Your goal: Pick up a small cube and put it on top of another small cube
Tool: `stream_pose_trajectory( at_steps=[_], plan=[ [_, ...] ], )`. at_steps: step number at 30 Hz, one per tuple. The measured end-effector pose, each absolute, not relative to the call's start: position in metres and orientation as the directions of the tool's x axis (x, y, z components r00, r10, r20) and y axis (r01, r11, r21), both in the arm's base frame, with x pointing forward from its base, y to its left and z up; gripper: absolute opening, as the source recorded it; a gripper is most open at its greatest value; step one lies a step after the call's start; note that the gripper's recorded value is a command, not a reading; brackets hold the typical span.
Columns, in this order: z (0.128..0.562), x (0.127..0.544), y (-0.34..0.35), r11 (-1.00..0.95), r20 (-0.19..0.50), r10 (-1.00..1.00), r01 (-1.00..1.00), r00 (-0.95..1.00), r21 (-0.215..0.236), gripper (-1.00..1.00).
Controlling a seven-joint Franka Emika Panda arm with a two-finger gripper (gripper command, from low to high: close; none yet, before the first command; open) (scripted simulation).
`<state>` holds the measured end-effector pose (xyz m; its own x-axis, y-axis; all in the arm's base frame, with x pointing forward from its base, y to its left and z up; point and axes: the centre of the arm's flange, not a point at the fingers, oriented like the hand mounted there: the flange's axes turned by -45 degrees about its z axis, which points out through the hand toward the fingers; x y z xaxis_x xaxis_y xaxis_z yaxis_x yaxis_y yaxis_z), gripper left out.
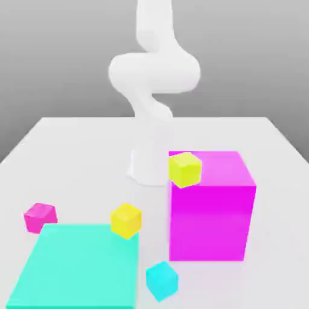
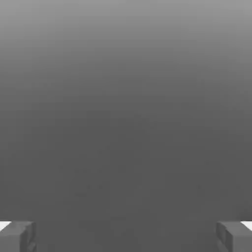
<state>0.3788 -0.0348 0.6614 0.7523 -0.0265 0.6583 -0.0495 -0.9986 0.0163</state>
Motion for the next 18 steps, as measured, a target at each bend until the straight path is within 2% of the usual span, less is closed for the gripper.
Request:
stream_pose_trajectory(
  at_steps=[4,9,14,18],
  plan=[
    [0.566,0.413,-0.103,-0.993,0.54,-0.064,-0.109,0.84,0.053,0.0],
    [0.449,0.41,-0.184,-0.983,0.385,-0.128,-0.168,0.914,0.072,0.0],
    [0.336,0.365,-0.248,-0.974,0.222,-0.202,-0.22,0.954,0.06,0.0],
    [0.252,0.302,-0.285,-0.96,0.091,-0.275,-0.279,0.957,0.03,0.0]
  ],
)
